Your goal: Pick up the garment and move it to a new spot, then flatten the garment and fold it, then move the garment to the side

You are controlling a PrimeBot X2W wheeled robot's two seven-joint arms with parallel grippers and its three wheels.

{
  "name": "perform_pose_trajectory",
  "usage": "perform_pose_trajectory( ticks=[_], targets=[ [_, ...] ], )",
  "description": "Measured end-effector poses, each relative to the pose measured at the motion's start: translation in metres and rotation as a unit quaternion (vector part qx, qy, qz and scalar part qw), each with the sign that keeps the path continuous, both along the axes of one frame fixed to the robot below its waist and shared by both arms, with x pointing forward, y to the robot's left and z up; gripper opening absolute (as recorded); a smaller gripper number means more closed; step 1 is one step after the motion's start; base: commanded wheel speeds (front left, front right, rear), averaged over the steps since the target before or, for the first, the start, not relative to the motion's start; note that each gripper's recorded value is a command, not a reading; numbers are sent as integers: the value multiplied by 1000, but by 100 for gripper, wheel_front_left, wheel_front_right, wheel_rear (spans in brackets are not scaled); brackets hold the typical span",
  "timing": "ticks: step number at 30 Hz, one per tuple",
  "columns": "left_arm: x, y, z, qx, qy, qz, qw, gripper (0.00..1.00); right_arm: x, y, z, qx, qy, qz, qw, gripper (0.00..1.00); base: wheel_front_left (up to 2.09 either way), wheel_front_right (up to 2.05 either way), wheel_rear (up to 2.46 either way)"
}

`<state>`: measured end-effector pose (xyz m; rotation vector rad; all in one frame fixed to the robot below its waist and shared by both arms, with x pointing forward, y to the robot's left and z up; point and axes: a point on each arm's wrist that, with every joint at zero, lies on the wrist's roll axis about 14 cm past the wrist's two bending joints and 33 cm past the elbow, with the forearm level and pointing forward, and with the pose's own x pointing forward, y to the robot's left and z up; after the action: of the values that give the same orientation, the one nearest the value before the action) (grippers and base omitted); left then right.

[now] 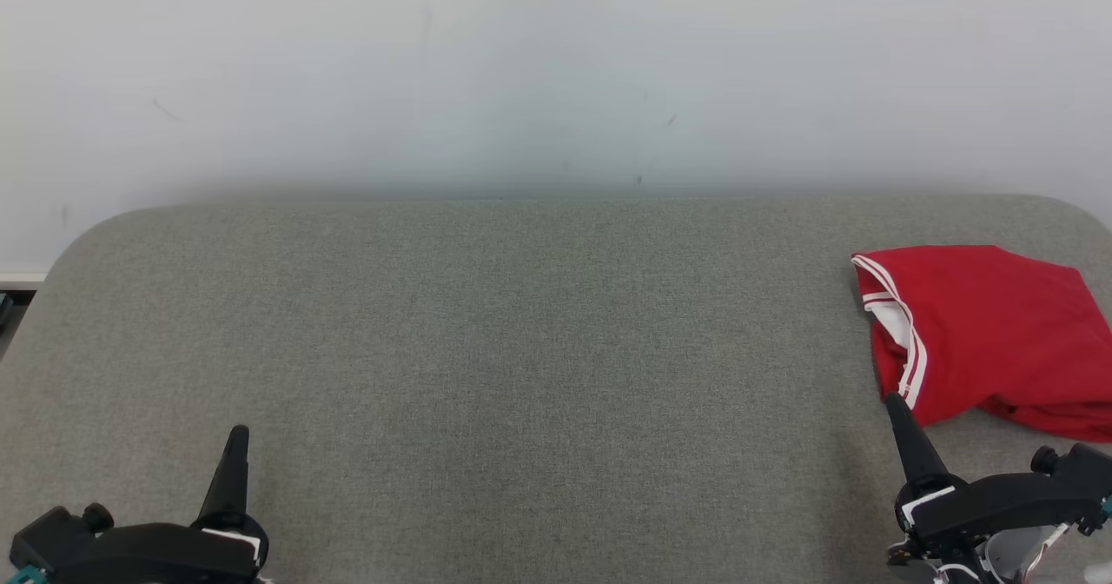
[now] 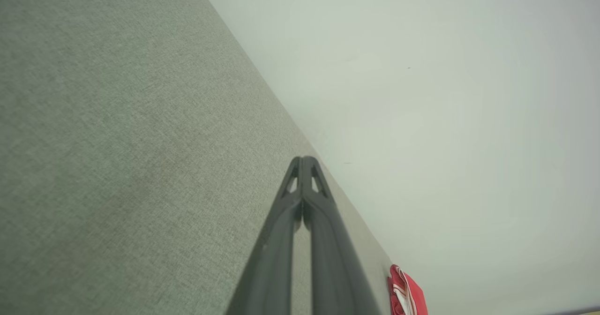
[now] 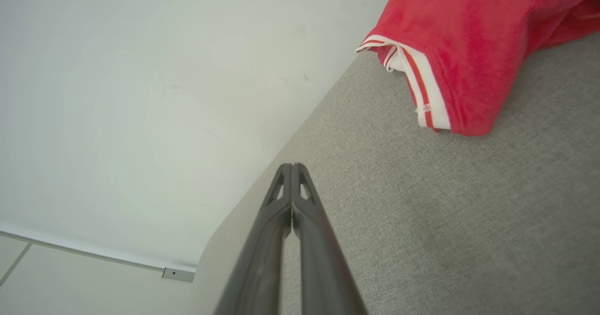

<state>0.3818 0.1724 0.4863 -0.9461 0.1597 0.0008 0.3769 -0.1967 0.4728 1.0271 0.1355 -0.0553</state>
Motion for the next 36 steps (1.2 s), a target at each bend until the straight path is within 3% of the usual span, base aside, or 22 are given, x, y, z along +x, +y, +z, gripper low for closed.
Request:
perform_pose_trajectory(
  ticks=[36],
  targets=[
    [12, 6, 10, -178, -17, 27, 983, 0, 10, -10, 17, 157, -32, -26, 987, 0, 0, 0, 0]
  ],
)
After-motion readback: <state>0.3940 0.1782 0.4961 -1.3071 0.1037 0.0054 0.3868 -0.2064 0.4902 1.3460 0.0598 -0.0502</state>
